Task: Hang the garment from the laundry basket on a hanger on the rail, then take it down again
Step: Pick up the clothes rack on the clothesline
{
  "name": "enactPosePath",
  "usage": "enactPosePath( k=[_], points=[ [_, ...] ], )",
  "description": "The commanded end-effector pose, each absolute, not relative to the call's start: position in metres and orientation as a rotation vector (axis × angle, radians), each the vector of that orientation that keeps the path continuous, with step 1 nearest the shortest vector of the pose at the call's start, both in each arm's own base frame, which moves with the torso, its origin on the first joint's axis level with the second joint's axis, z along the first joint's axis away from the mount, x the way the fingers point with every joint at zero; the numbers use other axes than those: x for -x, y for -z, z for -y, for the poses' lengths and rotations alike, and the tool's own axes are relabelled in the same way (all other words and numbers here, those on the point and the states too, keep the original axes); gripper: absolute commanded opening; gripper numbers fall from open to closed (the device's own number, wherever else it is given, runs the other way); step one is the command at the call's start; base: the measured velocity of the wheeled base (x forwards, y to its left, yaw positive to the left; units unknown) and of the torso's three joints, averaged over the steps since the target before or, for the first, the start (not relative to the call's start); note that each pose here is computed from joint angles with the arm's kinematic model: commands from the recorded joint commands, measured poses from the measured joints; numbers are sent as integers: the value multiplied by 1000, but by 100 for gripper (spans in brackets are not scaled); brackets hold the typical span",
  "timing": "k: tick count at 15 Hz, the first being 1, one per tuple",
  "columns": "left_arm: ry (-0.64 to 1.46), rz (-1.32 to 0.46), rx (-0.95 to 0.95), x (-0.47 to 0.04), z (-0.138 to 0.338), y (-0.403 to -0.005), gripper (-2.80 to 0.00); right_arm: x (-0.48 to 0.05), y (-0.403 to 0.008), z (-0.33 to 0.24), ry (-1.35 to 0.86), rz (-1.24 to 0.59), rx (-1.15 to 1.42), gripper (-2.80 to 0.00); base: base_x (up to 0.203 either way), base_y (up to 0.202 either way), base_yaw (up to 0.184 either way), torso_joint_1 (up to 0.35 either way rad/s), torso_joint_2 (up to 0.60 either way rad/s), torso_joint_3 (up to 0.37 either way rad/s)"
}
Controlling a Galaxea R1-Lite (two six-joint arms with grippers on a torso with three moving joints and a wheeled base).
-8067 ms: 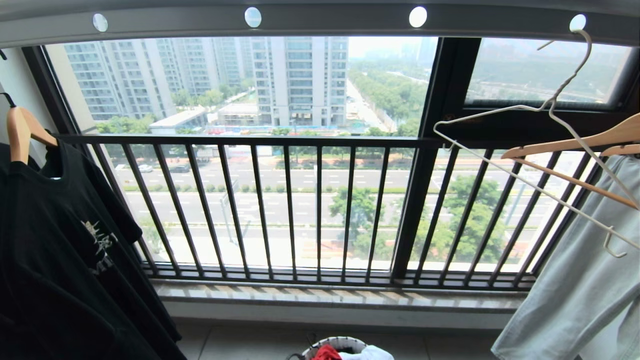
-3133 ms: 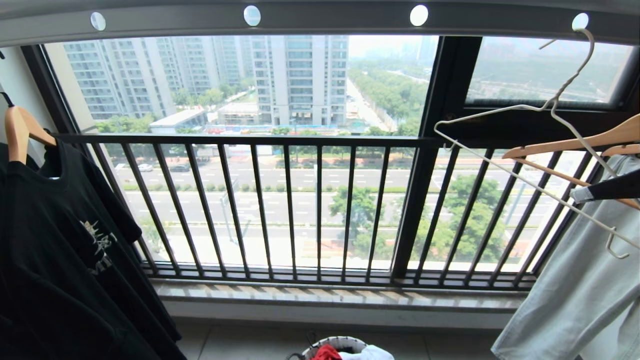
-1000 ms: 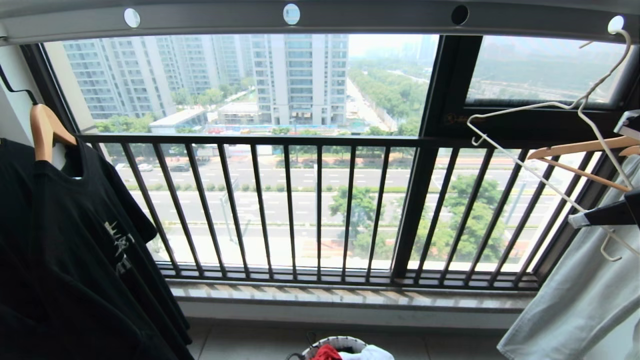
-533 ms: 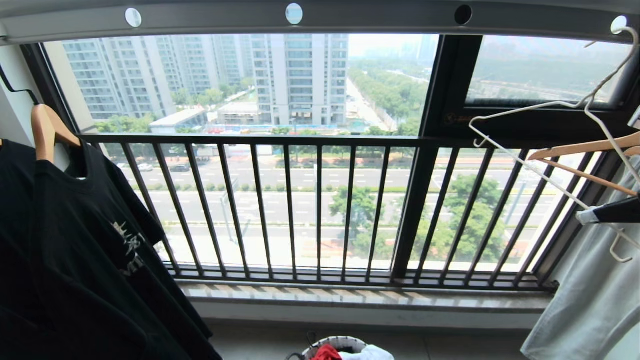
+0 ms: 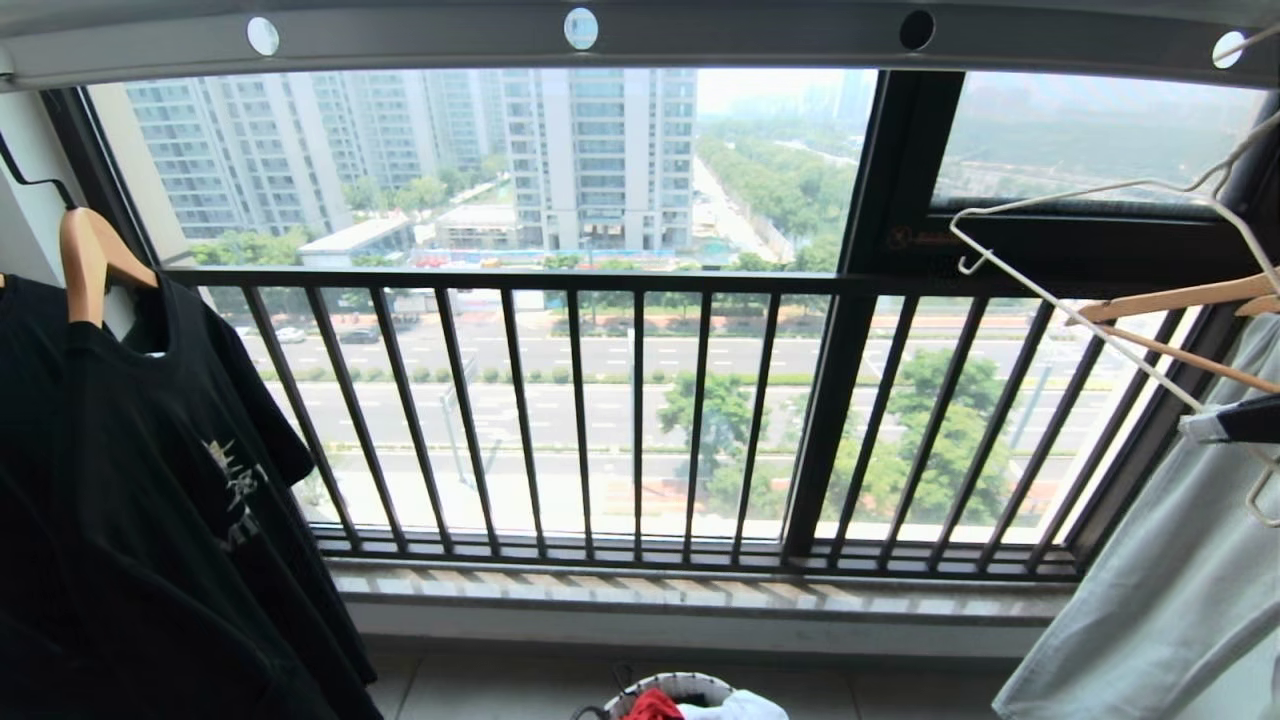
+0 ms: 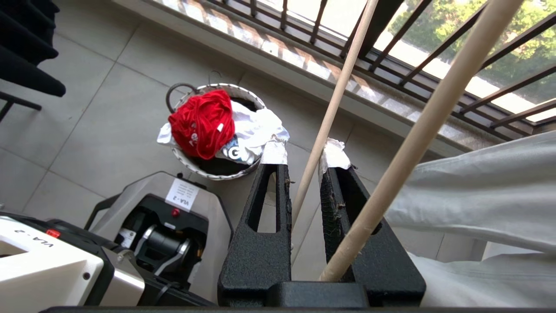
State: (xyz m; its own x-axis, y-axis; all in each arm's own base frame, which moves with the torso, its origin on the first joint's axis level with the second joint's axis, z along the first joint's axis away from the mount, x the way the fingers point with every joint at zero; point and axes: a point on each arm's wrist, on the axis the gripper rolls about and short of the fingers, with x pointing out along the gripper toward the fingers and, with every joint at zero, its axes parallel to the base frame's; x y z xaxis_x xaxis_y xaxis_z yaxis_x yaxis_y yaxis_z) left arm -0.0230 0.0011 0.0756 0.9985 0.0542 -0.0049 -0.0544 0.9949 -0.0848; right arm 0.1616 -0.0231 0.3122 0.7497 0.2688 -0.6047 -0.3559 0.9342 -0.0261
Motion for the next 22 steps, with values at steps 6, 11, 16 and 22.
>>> enactPosePath(
  k=[6,11,16,22],
  points=[
    [-55,-4,86,23,-1,-76,-280,-126,-322,13,-361,-555,176,-280,0,0,0,0,0,0],
    [-55,-4,86,23,-1,-76,-280,-91,-308,3,-465,-516,176,-280,0,0,0,0,0,0],
    [-55,-4,86,23,-1,-76,-280,-83,-281,-1,-652,-530,118,-280,0,0,0,0,0,0],
    [-55,-4,86,23,-1,-76,-280,-122,-256,-3,-826,-591,33,-280,0,0,0,0,0,0]
  ],
)
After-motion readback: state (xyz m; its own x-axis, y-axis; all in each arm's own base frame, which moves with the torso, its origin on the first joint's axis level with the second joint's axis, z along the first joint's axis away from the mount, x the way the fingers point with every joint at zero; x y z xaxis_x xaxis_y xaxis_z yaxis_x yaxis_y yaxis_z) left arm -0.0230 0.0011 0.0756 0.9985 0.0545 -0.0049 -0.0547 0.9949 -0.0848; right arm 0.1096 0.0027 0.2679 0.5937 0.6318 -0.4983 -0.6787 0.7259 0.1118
